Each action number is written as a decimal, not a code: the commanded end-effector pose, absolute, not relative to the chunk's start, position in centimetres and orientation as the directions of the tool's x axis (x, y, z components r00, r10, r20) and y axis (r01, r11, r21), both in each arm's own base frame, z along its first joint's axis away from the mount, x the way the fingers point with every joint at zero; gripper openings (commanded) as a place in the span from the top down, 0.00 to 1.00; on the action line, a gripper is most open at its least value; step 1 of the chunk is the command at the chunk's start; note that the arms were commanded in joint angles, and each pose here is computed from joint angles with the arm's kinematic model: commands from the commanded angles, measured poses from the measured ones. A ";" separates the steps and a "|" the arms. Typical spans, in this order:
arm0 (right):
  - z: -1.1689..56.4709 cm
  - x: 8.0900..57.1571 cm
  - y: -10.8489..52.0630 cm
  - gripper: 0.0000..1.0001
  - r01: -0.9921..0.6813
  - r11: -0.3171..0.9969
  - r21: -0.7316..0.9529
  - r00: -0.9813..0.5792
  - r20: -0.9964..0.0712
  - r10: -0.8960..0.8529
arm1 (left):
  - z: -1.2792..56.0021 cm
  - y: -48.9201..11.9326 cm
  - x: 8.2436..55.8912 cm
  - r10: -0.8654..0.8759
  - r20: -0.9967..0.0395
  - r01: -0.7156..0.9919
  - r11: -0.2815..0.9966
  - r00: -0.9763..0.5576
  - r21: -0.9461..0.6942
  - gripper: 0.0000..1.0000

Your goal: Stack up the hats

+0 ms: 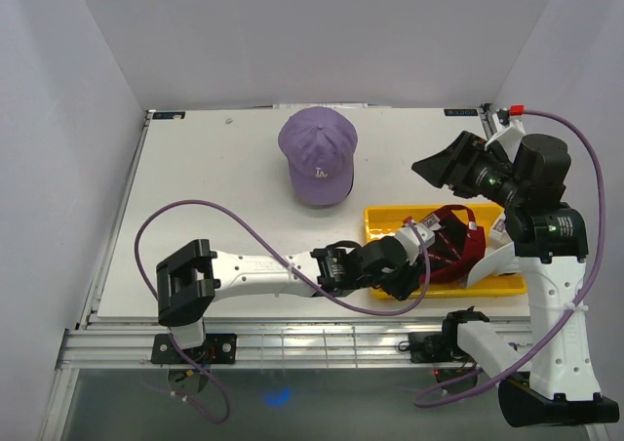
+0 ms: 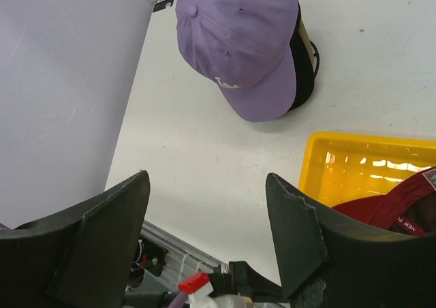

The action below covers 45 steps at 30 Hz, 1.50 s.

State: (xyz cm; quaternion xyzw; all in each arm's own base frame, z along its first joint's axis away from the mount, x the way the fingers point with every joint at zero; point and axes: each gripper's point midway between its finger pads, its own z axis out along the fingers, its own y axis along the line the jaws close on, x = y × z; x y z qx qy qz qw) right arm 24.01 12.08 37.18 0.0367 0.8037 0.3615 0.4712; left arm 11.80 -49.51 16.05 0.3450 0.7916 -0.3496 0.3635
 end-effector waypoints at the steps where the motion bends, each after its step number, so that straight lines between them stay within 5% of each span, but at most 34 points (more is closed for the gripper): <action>1: 39.0 24.5 12.3 0.25 -0.331 0.724 0.605 -0.506 -0.761 0.406 | 17.6 -50.6 10.5 0.367 -0.828 0.866 0.432 -0.424 -0.252 0.46; 20: 39.3 24.2 12.4 0.25 -0.343 0.718 0.606 -0.499 -0.765 0.408 | 15.3 -53.3 11.6 0.476 -0.838 0.861 0.508 -0.266 0.015 0.43; 32: 39.5 24.1 12.5 0.25 -0.353 0.714 0.605 -0.498 -0.767 0.404 | 19.5 -53.8 9.9 0.412 -0.869 0.893 0.444 -0.273 -0.070 0.42; 45: 39.4 24.0 12.5 0.25 -0.352 0.710 0.610 -0.502 -0.763 0.408 | 18.9 -53.8 12.0 0.434 -0.871 0.857 0.514 -0.231 0.029 0.36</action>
